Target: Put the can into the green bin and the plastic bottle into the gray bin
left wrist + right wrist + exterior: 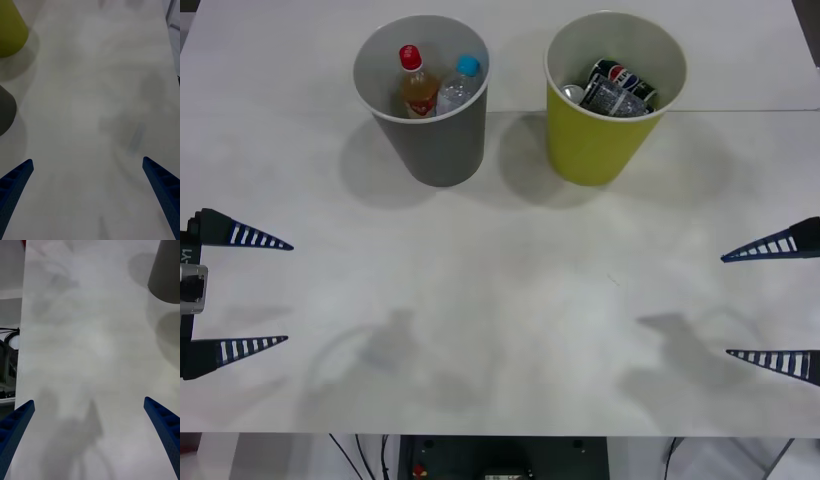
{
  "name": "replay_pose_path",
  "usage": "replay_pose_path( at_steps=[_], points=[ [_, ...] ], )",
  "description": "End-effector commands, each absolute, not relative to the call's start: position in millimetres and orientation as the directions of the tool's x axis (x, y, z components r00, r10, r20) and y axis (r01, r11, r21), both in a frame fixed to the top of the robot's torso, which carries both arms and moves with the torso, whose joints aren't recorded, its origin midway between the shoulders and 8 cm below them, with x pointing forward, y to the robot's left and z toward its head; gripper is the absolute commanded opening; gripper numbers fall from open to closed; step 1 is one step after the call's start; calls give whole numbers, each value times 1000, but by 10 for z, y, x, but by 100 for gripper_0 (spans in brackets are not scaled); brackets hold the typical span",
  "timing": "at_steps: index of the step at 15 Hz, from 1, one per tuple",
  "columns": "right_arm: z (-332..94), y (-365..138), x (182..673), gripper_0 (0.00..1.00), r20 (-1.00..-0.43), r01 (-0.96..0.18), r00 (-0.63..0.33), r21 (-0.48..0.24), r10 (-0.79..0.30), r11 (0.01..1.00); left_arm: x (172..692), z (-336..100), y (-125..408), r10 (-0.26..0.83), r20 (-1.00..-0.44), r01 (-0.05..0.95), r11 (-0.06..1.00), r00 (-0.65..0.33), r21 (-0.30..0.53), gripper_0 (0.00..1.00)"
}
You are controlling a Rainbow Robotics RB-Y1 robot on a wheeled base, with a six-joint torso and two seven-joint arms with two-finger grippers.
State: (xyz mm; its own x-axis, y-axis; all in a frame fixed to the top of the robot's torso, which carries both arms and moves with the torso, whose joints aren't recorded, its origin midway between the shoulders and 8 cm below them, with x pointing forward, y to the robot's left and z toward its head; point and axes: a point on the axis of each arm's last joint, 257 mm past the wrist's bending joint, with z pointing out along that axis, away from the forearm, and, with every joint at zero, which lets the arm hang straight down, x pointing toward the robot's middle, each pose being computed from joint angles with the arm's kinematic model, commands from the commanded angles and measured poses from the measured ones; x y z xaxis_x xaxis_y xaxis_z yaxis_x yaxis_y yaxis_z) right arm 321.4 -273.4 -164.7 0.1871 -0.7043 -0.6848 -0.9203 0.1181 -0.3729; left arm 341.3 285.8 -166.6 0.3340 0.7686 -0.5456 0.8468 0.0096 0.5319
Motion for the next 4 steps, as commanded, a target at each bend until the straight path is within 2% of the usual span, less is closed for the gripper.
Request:
replay_pose_path(
  at_steps=[1, 4],
  points=[
    [-1677, -2760, 3193, 100, -675, -919, 189, -377, -714, 113, 3413, -1666, 2858, 769, -546, 847, 10, 334, 532, 100],
    [-1677, -2760, 3193, 100, -675, -919, 189, -377, -714, 113, 3413, -1666, 2858, 769, -546, 847, 10, 334, 532, 100]
  ],
)
